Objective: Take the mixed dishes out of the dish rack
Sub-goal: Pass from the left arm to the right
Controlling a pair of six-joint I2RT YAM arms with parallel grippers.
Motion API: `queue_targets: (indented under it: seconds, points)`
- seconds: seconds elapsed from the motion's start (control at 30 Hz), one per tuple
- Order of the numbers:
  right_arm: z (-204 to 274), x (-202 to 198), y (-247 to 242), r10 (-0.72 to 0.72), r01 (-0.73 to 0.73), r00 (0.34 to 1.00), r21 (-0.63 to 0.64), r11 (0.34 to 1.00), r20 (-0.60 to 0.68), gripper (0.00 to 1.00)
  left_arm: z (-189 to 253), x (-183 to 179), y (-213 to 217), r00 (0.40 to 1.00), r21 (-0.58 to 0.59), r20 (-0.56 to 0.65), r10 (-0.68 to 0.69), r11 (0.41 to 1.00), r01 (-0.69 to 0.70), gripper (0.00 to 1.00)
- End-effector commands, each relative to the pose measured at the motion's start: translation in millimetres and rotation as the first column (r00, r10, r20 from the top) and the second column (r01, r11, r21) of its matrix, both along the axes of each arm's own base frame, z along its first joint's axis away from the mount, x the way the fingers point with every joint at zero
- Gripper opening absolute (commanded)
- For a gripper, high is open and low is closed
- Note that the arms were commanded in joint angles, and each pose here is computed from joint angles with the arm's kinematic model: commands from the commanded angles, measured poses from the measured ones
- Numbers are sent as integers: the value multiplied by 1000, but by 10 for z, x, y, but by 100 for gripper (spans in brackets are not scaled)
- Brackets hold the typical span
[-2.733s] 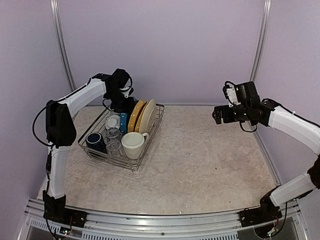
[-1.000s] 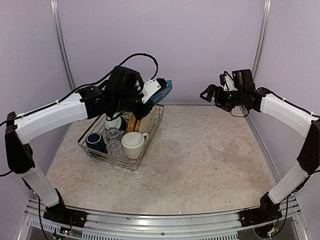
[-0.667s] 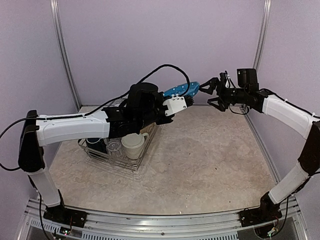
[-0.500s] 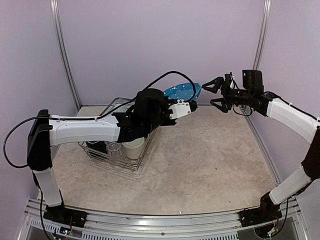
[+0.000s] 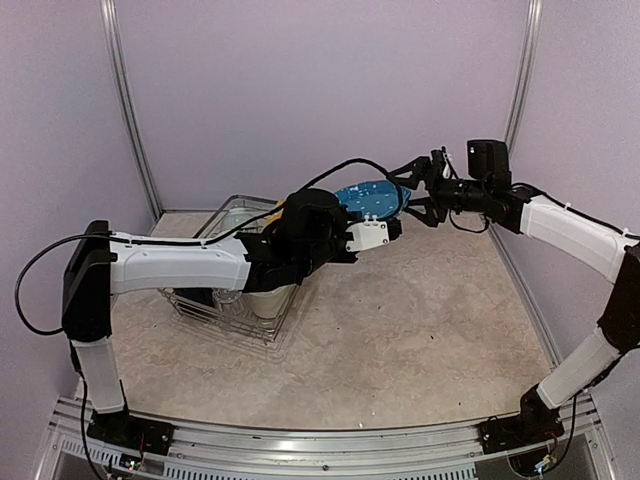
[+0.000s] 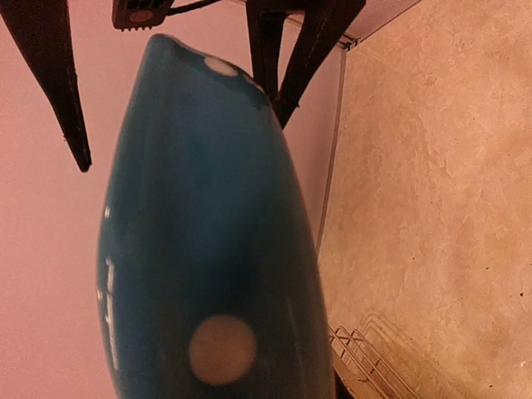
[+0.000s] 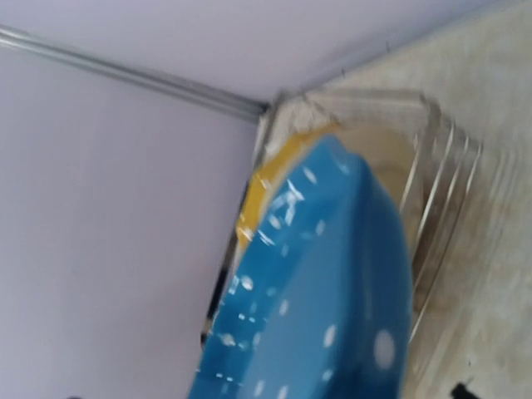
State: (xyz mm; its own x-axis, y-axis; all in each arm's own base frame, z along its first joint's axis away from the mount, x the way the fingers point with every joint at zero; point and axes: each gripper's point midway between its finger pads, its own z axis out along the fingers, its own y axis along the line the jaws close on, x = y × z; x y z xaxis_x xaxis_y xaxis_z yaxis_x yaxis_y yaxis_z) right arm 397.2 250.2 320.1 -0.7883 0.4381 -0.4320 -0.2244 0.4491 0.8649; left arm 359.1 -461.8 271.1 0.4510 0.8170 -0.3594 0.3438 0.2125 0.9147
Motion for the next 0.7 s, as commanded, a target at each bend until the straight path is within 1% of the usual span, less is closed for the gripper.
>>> queue_targets:
  seconds: [0.0,0.1,0.13,0.2,0.23,0.27,0.33,0.37,0.4,0.47,0.5,0.57,0.63,0.67]
  points:
    - [-51,-1,215,47,-45,998,52,998,-38,88,698,3,-24,994,-178,109,27,984,-8,0]
    - [-123,6,283,53,-44,995,92,995,-88,80,672,5,-12,996,-178,89,31,984,-15,0]
    - [-132,2,309,60,-48,993,117,992,-97,74,668,2,-8,996,-181,79,33,983,-18,0]
    - [-116,-5,344,77,-59,992,168,984,-102,57,637,12,16,998,-182,52,47,983,-37,0]
    - [-112,0,341,71,-50,991,183,982,-110,50,612,17,31,998,-185,35,57,981,-50,2]
    - [-110,10,330,60,-38,992,194,980,-112,39,579,15,49,998,-187,13,67,980,-63,5]
    - [-112,37,321,45,-19,992,209,978,-120,13,489,1,95,996,-185,-35,78,979,-83,15]
    - [-110,46,332,46,-18,991,219,975,-123,1,471,-7,126,995,-192,-57,84,977,-93,17]
    - [-111,58,343,52,-20,990,237,971,-128,0,442,-16,144,993,-195,-79,87,975,-101,20]
    - [-125,83,365,60,-24,989,260,965,-132,0,393,-56,188,987,-192,-129,90,975,-114,28]
    - [-119,97,360,52,-17,991,265,964,-126,0,375,-73,217,983,-197,-156,95,972,-125,36]
    - [-108,151,304,23,4,995,257,967,-101,0,297,-150,277,968,-191,-235,89,972,-136,58]
    - [-121,226,205,-13,29,997,238,971,-72,0,236,-264,360,934,-196,-348,75,969,-151,79]
    - [-152,285,123,-29,43,998,221,974,-63,0,257,-336,416,912,-210,-406,61,965,-158,94]
